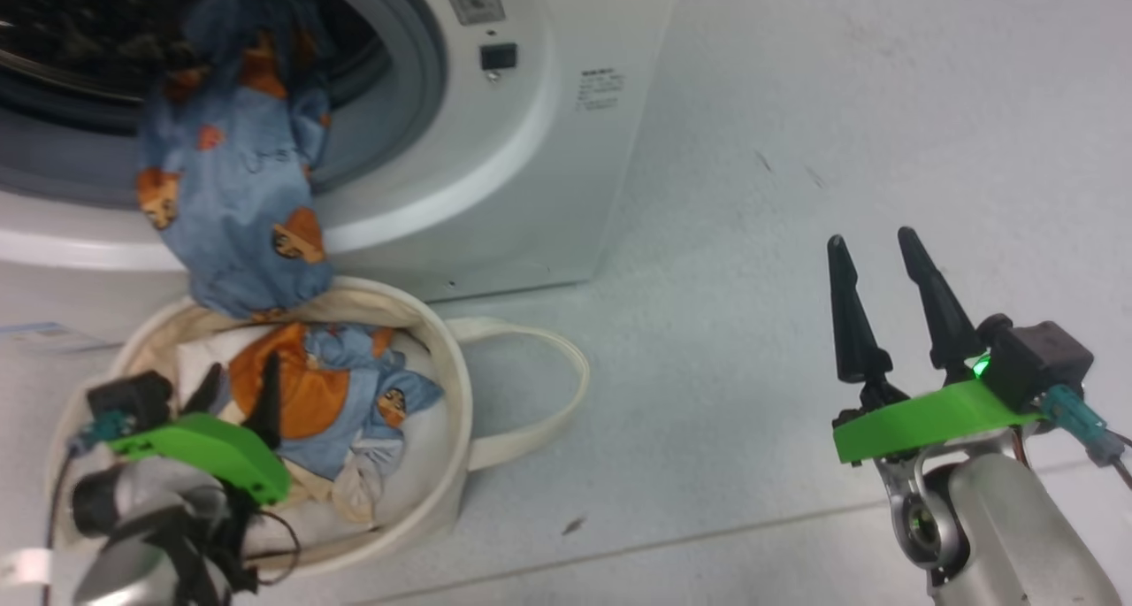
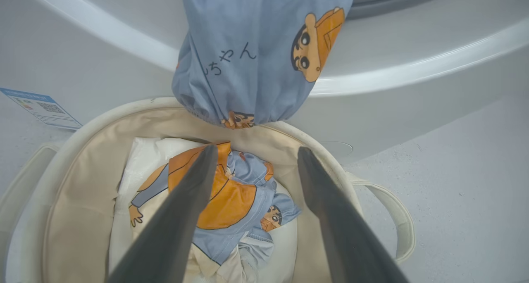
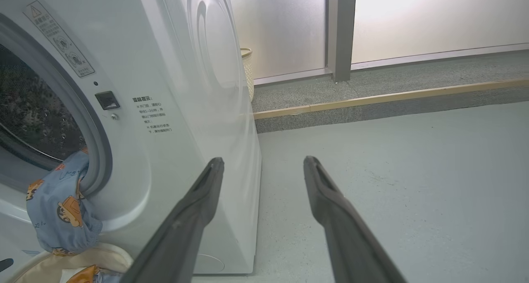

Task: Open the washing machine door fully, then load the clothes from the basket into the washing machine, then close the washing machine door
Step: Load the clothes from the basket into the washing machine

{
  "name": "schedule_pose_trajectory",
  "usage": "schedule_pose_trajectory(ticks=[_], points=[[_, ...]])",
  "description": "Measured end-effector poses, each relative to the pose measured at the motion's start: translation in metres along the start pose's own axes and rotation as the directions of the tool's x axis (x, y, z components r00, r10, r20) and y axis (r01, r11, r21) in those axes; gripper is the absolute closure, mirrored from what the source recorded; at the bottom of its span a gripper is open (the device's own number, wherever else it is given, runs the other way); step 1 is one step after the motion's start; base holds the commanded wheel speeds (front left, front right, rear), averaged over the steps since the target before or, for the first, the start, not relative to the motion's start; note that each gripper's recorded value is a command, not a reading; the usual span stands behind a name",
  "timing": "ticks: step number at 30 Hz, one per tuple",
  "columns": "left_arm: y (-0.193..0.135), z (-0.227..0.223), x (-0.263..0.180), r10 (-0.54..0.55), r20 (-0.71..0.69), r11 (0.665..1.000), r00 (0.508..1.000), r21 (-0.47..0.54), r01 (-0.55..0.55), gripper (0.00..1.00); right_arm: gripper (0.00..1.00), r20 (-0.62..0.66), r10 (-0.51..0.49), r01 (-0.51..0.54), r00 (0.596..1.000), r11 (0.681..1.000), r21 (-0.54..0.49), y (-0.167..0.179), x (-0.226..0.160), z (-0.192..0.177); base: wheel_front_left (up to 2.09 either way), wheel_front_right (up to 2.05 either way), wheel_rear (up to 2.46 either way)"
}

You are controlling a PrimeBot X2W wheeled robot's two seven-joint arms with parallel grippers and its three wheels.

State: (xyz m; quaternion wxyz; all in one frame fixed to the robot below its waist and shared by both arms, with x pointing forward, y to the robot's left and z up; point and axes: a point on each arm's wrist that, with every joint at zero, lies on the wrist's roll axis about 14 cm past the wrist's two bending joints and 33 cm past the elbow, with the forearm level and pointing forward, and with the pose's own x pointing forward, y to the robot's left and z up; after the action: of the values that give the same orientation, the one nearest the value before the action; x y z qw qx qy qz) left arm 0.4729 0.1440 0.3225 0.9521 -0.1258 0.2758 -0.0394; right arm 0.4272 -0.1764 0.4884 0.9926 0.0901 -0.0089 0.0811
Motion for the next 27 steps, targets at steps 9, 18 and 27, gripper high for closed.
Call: schedule_pose_trajectory(ticks=[9,18,27], points=[[0.016,-0.026,0.046,0.035,-0.114,0.999,0.993,0.000,-0.036,0.00,0.00,-0.025,-0.083,0.082,0.996,0.996,-0.042,-0.030,0.005,-0.012,0.00,0.00,0.00],[0.009,-0.033,0.082,0.006,-0.138,1.000,0.990,0.025,-0.003,0.00,0.00,-0.073,-0.129,0.123,0.989,0.990,-0.074,-0.047,0.006,-0.032,0.00,0.00,0.00],[0.016,-0.013,0.111,0.020,-0.082,1.000,0.996,0.018,-0.018,0.16,0.00,-0.105,-0.140,0.131,0.985,0.988,-0.088,-0.052,0.008,-0.047,0.00,0.00,0.00]])
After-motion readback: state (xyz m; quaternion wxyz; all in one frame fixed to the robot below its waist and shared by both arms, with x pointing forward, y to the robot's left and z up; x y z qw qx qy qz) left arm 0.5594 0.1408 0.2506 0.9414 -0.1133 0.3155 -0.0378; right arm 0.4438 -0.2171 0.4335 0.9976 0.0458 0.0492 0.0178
